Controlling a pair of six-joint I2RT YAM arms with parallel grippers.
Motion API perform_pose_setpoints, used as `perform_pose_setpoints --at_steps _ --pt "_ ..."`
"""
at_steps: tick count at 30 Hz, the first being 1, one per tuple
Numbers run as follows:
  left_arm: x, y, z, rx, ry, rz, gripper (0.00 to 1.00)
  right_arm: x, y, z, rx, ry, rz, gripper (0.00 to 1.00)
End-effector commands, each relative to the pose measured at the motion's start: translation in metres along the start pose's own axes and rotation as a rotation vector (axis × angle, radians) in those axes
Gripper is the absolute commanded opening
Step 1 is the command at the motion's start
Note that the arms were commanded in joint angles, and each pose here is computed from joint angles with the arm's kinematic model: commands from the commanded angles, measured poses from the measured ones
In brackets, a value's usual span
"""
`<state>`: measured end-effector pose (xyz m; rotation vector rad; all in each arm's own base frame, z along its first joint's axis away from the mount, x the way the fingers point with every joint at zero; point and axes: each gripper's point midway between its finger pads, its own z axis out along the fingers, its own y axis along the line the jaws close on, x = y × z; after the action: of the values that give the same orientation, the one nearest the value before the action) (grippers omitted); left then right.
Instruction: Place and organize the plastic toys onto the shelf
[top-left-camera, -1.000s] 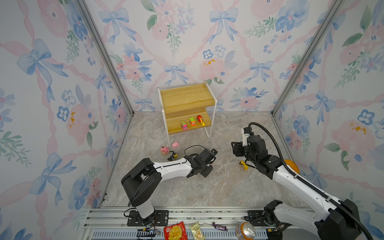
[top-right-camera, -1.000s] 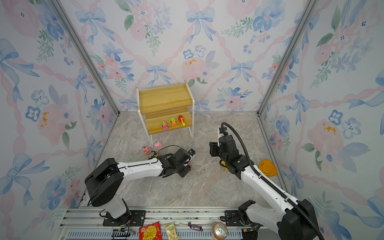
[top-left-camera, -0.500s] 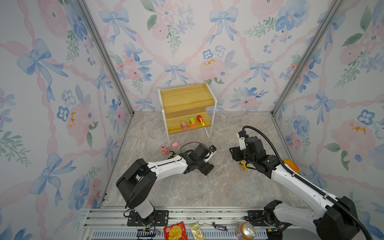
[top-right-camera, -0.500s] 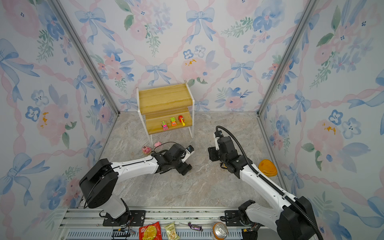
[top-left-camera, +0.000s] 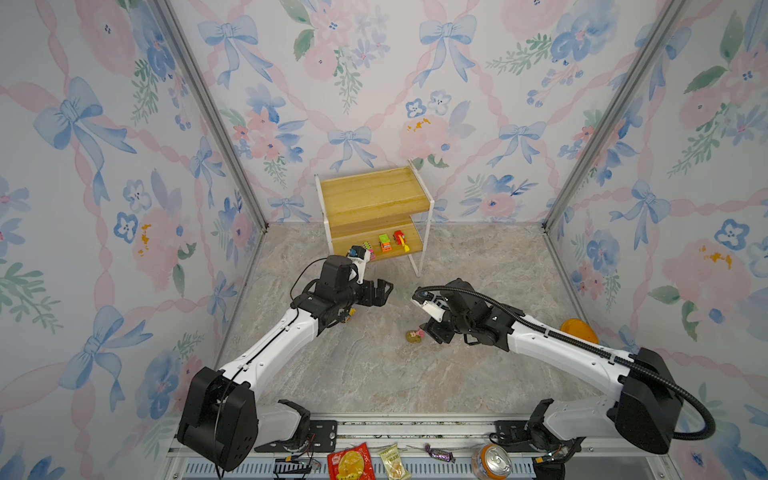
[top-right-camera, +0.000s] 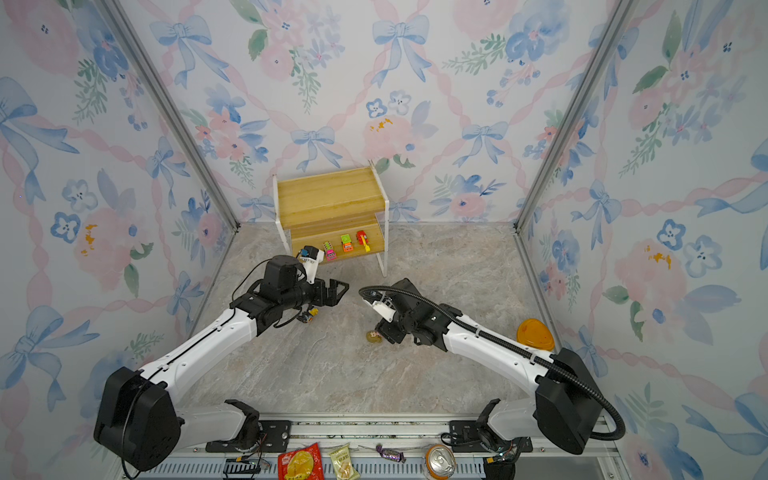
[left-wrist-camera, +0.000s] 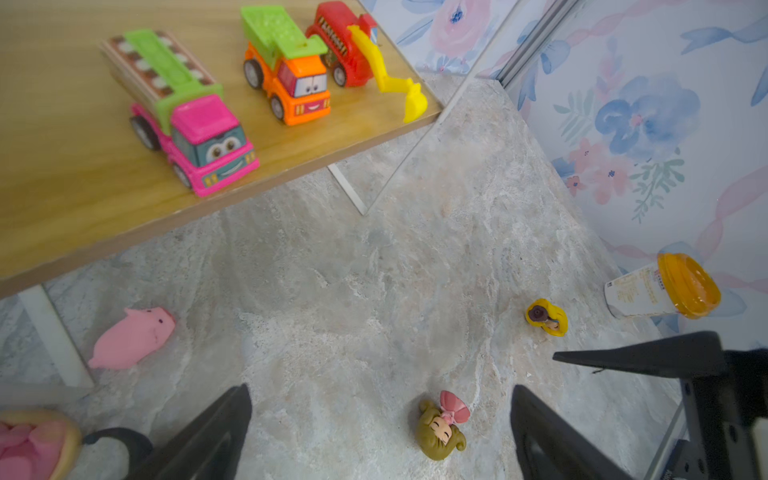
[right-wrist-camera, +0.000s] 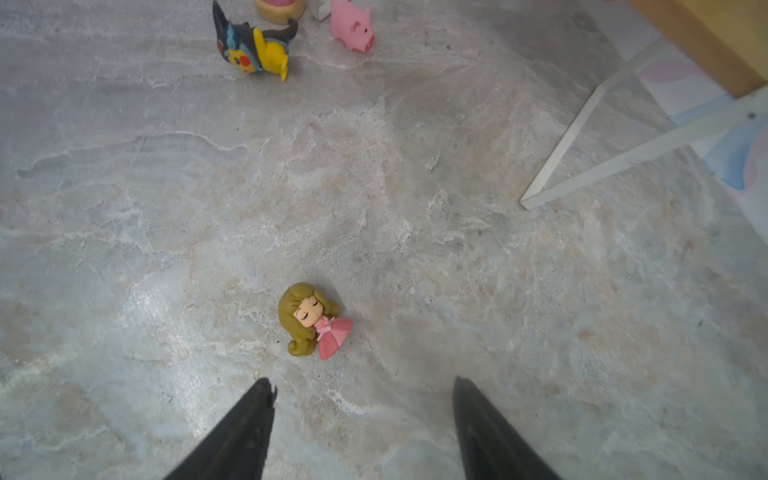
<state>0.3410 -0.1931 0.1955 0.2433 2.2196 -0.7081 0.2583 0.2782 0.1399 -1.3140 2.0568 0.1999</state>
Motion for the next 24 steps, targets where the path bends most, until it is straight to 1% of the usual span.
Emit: perform_pose_setpoints --at_steps 1,4,8,13,21,24 --pt "-0.004 -0.007 -0.015 0.073 -0.008 -0.085 0.98 0.001 0.017 0.006 -0.035 0.065 -0.211 0.72" --pt "-0.001 0.001 -0.018 0.073 -0.022 -0.087 0.98 0.001 0.021 0.015 -0.066 0.117 -0.270 0.72" --pt "-0.002 0.015 -0.024 0.094 -0.056 -0.133 0.98 0.000 0.026 0.028 -0.107 0.185 -0.349 0.72" --pt "-0.009 0.025 -0.036 0.118 -0.098 -0.140 0.98 0.018 0.034 0.049 -0.169 0.325 -0.439 0.71" --pt "-0.014 0.035 -0.046 0.124 -0.138 -0.170 0.98 0.034 0.049 0.062 -0.229 0.415 -0.502 0.71" --pt "-0.015 0.035 -0.048 0.129 -0.147 -0.171 0.98 0.037 0.050 0.069 -0.223 0.432 -0.513 0.70"
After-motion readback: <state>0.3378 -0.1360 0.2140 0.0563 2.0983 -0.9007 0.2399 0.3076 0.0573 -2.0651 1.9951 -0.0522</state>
